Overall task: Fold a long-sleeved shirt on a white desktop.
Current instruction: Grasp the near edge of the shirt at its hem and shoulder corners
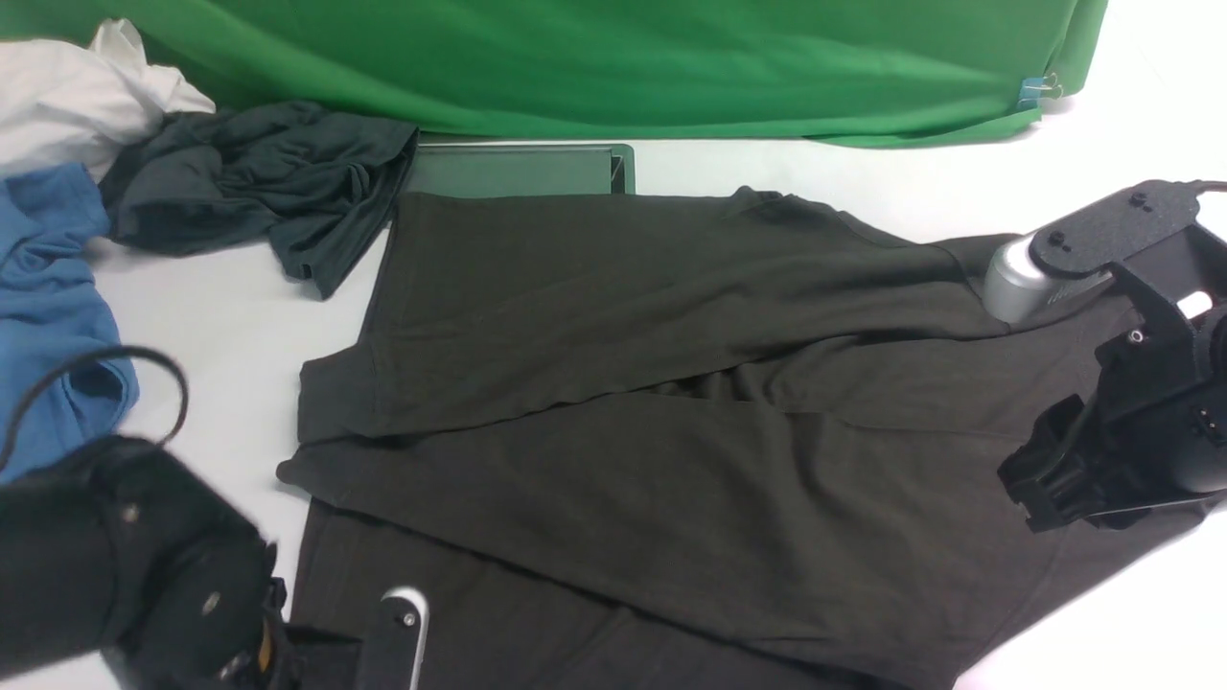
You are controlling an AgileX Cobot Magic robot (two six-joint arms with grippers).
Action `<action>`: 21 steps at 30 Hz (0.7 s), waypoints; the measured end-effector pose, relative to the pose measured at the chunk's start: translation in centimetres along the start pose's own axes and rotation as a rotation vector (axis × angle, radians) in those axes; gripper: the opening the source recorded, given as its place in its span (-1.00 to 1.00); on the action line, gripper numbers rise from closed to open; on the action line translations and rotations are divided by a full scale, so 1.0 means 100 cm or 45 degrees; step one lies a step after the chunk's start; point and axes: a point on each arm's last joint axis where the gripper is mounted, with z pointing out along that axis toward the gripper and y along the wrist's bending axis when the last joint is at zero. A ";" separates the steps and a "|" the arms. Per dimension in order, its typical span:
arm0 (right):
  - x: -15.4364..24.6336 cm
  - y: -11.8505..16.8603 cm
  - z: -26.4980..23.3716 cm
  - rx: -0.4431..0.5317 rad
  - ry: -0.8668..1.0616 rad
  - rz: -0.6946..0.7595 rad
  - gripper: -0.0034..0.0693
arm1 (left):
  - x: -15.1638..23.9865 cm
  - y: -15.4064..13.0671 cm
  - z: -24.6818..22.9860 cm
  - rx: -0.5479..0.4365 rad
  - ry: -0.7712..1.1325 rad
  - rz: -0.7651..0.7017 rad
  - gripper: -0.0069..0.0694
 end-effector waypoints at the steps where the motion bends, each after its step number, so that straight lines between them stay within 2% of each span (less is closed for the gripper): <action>1: 0.000 0.000 0.000 0.000 -0.005 -0.004 -0.24 | 0.001 0.000 0.002 -0.037 -0.005 0.017 0.58; 4: -0.001 0.000 0.000 -0.003 -0.015 -0.004 -0.24 | 0.001 0.000 0.003 -0.079 -0.019 0.040 0.53; 9: -0.001 0.000 0.000 -0.002 -0.020 -0.006 -0.24 | -0.001 0.000 0.003 -0.074 -0.056 0.014 0.31; 13: -0.001 0.000 0.000 -0.003 -0.020 -0.006 -0.24 | -0.002 -0.004 -0.004 -0.122 -0.122 -0.022 0.16; 16: -0.001 0.000 0.000 -0.003 -0.020 -0.006 -0.24 | 0.000 -0.009 -0.012 -0.155 -0.170 -0.053 0.14; 21: -0.001 0.000 0.000 -0.004 -0.022 -0.005 -0.24 | 0.005 -0.016 -0.032 -0.296 -0.257 -0.039 0.14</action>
